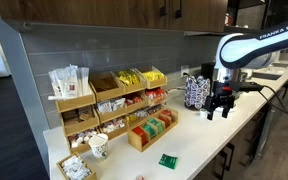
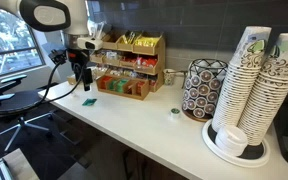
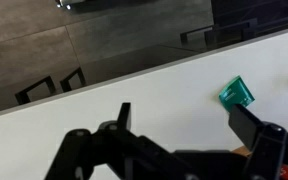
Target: Put the green sachet in the second compartment from the left of the wooden case on the counter
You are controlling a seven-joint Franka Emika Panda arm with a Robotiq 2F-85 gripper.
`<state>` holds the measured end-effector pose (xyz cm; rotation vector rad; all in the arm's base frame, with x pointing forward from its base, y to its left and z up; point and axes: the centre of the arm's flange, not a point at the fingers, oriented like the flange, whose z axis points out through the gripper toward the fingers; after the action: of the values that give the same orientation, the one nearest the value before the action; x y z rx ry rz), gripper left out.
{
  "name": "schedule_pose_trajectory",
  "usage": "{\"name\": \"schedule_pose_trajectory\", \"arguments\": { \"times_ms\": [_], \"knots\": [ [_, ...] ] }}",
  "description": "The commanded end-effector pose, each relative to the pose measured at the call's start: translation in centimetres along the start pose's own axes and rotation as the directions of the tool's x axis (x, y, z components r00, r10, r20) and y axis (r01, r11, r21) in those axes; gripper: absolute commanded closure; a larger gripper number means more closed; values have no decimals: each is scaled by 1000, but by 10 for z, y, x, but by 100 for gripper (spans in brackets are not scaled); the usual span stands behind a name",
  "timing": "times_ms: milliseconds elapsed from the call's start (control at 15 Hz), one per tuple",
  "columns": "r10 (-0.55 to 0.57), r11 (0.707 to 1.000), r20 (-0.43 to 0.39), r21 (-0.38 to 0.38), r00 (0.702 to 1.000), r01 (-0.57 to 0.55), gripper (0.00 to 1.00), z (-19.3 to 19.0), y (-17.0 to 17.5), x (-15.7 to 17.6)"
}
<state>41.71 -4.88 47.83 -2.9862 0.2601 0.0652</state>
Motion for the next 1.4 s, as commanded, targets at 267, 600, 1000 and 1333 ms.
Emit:
{"name": "schedule_pose_trajectory", "arguments": {
  "times_ms": [267, 600, 1000, 1333],
  "knots": [
    [0, 1000, 0, 0, 1000, 0, 0, 0, 0, 0],
    [0, 1000, 0, 0, 1000, 0, 0, 0, 0, 0],
    [-108, 994, 39, 33, 993, 107, 0, 44, -62, 22],
    [-186, 979, 10, 88, 982, 185, 0, 91, -119, 41]
  ]
}}
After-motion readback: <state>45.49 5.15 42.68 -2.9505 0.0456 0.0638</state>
